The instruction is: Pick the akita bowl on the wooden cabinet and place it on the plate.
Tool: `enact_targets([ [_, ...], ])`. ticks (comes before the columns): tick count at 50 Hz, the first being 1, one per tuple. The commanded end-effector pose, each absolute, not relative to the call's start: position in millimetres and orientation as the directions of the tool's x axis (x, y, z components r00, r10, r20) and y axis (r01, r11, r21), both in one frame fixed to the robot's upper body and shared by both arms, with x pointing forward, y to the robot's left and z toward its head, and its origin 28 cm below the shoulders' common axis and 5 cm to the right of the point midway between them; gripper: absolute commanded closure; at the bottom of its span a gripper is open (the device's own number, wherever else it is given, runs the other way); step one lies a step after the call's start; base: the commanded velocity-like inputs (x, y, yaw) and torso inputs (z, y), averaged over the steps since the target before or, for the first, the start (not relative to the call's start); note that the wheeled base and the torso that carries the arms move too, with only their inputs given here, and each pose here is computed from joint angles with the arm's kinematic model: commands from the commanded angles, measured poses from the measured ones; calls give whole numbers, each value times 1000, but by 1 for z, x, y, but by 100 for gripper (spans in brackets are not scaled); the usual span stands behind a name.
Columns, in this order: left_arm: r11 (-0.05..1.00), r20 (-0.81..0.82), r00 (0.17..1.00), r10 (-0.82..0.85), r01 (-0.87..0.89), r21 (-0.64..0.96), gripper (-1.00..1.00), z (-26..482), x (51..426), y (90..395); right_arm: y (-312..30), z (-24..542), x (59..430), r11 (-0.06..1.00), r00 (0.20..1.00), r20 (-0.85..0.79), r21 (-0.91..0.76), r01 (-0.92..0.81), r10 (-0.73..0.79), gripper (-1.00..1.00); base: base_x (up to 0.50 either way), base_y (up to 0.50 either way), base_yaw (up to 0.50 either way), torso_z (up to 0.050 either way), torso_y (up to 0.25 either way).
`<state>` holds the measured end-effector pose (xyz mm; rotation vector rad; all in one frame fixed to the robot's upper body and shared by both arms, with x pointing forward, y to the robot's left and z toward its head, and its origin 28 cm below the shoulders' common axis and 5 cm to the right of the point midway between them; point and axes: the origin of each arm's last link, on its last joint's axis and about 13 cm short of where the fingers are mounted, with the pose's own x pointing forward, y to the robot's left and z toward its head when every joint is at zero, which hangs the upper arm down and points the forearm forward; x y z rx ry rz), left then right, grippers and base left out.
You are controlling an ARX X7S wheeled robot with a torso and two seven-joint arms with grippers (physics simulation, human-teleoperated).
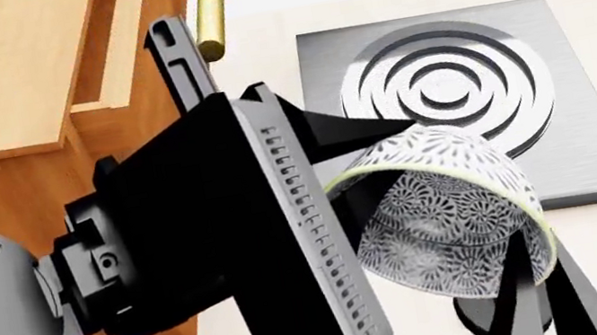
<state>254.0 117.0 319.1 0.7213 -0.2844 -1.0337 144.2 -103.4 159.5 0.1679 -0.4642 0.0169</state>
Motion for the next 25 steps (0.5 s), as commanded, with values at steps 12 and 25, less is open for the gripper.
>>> enact_targets([
  [12,327,-99,506,-857,682,654,100,316,255,118,-104,159,145,987,898,440,150,-52,-20,100,0,0,0,0,0],
  [25,285,-180,507,-843,705,649,-100,307,255,120,-104,159,145,987,896,443,151,-52,-21,100,0,0,0,1,1],
])
